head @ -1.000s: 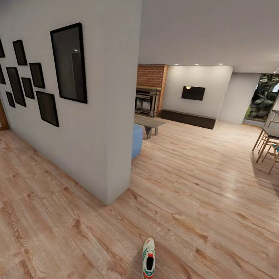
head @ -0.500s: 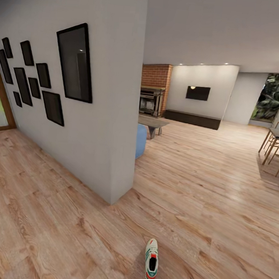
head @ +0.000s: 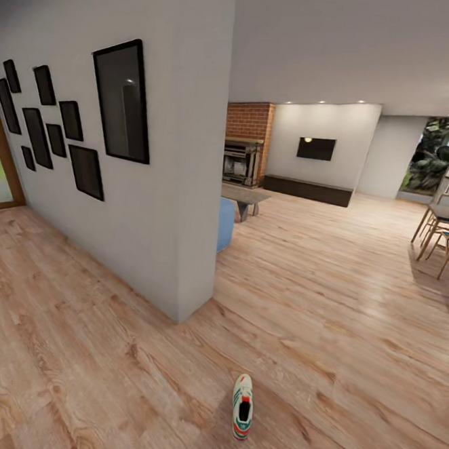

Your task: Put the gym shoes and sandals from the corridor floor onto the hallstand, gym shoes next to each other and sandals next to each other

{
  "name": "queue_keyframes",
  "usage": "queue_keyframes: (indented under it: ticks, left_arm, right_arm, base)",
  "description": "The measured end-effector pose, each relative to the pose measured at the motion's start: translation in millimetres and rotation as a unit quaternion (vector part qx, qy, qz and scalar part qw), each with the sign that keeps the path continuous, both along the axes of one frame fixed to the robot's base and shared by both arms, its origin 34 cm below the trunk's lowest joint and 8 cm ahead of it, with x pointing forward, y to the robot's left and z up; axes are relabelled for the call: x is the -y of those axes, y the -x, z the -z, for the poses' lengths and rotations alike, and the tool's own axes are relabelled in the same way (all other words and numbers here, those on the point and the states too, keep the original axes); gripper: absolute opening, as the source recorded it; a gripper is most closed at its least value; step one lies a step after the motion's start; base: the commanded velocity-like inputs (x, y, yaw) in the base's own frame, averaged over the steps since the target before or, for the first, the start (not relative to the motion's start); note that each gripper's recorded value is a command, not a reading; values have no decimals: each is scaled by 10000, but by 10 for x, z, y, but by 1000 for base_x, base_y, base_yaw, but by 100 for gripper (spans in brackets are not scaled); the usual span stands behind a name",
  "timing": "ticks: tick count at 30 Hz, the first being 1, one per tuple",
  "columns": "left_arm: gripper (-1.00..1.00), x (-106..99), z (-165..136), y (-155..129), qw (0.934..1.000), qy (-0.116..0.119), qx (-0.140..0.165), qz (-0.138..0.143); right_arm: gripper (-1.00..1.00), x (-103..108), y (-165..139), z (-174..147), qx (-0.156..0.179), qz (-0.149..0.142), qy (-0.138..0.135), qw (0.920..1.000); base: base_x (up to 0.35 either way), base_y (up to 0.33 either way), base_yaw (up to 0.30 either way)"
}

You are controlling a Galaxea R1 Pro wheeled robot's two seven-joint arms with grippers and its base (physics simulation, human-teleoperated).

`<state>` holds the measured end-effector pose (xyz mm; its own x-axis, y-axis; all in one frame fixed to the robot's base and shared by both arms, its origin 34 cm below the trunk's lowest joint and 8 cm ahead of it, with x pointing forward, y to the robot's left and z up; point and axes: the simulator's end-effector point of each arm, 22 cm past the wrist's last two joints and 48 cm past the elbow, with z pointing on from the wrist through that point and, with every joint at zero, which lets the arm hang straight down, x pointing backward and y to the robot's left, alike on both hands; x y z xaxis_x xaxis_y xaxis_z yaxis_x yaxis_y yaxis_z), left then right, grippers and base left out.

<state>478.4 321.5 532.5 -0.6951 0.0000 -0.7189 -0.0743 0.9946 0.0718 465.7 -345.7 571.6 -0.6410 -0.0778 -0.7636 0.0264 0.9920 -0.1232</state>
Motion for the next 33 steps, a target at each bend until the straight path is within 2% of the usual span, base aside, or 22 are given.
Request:
queue_keyframes:
  ticks: [22,33]
  left_arm:
    - [100,-2,0,-1,10000,1,0,-8]
    - [100,-14,-6,-2,10000,-3,6,-15]
  right_arm:
    - [100,8,6,4,2,57,-42,10000]
    - [100,9,7,1,5,64,-45,10000]
  base:
    - [-330,103,-272]
    - [-68,29,-275]
